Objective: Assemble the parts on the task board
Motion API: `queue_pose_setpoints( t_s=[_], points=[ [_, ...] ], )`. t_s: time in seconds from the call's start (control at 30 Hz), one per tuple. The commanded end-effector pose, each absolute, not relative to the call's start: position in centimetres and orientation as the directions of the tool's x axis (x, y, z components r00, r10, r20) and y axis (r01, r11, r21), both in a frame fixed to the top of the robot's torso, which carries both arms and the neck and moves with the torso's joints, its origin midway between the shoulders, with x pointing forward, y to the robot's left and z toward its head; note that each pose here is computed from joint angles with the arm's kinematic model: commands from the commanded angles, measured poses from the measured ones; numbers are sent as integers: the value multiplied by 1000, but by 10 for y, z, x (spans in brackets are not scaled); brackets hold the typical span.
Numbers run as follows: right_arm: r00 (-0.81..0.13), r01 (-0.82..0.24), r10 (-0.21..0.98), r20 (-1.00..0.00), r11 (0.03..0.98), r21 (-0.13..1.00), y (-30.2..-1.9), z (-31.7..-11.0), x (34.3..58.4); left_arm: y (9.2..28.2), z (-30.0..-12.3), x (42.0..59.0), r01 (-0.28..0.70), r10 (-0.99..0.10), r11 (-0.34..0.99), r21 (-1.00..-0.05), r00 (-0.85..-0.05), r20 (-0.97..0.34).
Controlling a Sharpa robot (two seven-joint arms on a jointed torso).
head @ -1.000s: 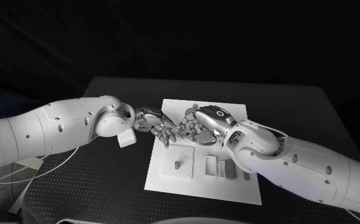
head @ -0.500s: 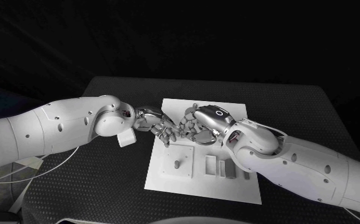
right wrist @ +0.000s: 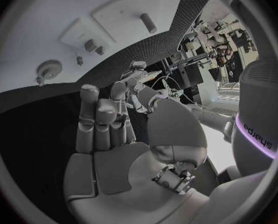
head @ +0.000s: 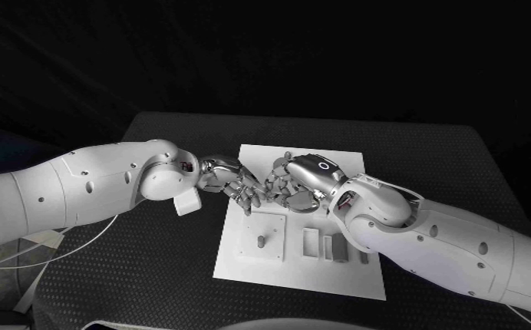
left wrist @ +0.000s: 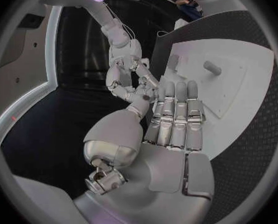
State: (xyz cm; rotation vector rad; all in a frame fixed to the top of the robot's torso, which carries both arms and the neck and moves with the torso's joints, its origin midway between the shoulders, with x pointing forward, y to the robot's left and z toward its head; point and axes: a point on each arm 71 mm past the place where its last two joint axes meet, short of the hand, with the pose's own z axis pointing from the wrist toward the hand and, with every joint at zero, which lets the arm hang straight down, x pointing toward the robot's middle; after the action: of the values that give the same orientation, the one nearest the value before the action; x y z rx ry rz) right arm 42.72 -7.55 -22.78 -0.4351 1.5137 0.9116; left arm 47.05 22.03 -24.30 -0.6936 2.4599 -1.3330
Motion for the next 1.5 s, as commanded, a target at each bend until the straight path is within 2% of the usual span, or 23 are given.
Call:
queue_pose_setpoints(
  t_s=[0.03,0.77,1.07,1.5],
  points=[
    [-181,-738,235,-955,610,289,-74,-228,426,217,-240,470,-272,-511,438,-857,-860,12],
    [-153,-735,264,-952,614,289,-76,-225,427,219,-241,471,-245,-501,463,-852,-865,-24],
    [-173,-731,254,-951,614,297,-77,-227,427,218,-241,471,-237,-501,461,-855,-865,-30],
    [-281,-666,360,-890,594,451,-97,-230,435,222,-240,473,-231,-523,447,-864,-851,-43]
  ],
)
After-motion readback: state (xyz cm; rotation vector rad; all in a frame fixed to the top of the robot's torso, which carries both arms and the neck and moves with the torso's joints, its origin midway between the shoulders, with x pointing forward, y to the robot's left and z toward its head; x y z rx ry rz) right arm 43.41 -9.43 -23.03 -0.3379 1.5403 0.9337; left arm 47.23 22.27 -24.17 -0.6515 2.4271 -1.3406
